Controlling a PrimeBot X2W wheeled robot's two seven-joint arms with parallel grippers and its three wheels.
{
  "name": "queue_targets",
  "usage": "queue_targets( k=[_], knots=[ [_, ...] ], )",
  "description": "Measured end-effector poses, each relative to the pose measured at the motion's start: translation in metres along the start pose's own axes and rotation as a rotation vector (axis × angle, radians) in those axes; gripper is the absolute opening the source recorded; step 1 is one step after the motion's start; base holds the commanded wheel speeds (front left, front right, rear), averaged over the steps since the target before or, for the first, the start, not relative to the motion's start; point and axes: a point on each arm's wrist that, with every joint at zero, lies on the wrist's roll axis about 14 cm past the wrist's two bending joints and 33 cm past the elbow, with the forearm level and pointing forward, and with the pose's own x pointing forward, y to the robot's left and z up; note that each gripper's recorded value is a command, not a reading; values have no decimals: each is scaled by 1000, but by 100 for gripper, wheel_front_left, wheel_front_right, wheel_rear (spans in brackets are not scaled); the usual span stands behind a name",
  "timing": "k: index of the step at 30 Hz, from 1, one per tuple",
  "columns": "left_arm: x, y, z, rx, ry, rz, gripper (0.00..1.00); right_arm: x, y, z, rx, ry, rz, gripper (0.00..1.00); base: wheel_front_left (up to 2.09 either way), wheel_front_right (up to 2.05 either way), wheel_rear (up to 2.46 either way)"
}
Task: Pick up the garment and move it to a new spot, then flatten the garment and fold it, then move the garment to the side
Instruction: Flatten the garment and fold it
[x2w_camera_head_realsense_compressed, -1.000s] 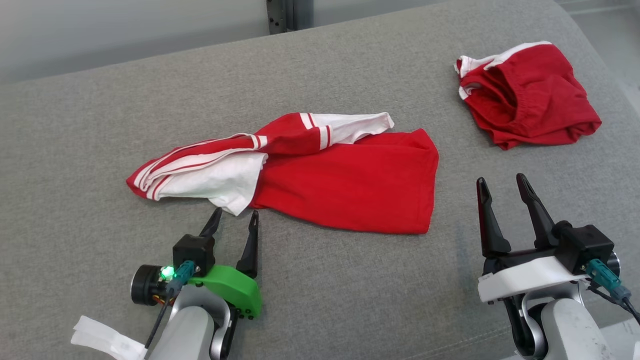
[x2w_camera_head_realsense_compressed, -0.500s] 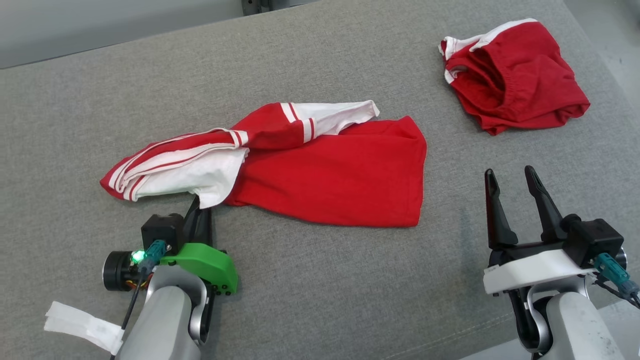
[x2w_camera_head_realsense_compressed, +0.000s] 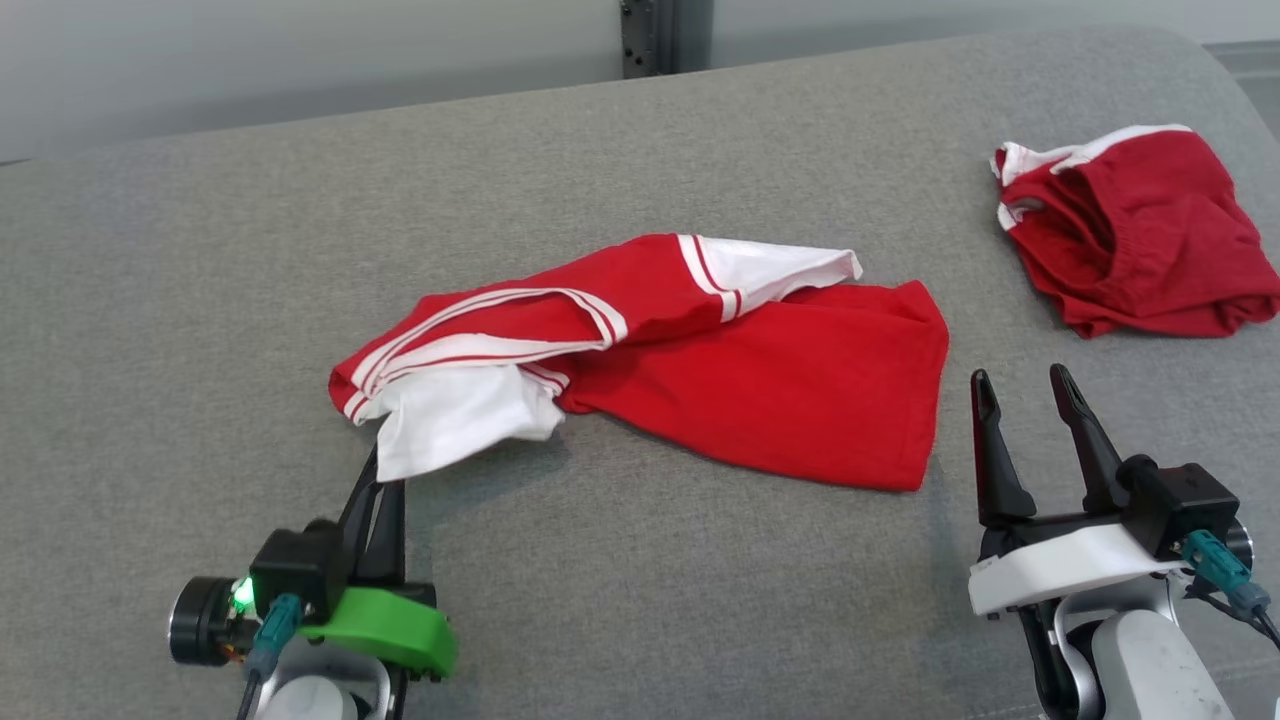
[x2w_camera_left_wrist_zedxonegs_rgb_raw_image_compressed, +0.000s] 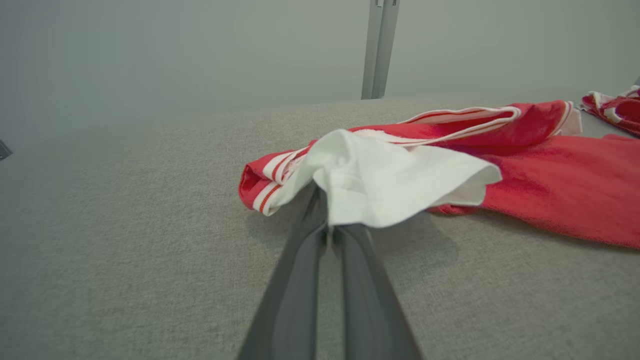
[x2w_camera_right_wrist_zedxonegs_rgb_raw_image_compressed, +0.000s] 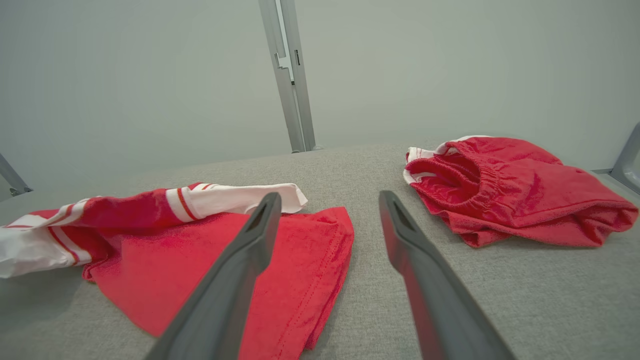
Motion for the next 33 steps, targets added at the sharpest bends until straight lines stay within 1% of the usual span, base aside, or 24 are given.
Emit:
queue_targets(
  k=[5, 10, 13, 17, 18, 19, 20, 29, 33],
  knots=[
    [-45, 24, -4, 29, 15, 85, 0, 2, 22, -1, 16, 2, 63, 100, 0, 0, 0],
    [-84, 51, -22, 23, 87, 191, 0, 5, 39, -2, 25, 3, 111, 100, 0, 0, 0],
    [-99, 61, -32, 20, 120, 237, 0, 6, 48, 0, 26, -2, 136, 100, 0, 0, 0],
    [-108, 67, -41, 1, 143, 268, 0, 5, 52, 3, 19, -9, 147, 100, 0, 0, 0],
    [-109, 68, -43, -3, 150, 272, 38, 5, 51, 3, 17, -8, 144, 100, 0, 0, 0],
    [-110, 69, -45, -3, 153, 274, 89, 4, 49, 2, 16, -6, 140, 100, 0, 0, 0],
    [-109, 70, -45, -3, 152, 281, 100, 3, 47, 2, 12, -4, 135, 100, 0, 0, 0],
    [-116, 97, -41, 9, 144, 367, 100, -11, 13, -6, -25, 30, 40, 100, 0, 0, 0],
    [-108, 96, -29, 14, 103, 355, 100, -21, -2, -15, -36, 66, -5, 100, 0, 0, 0]
  ],
)
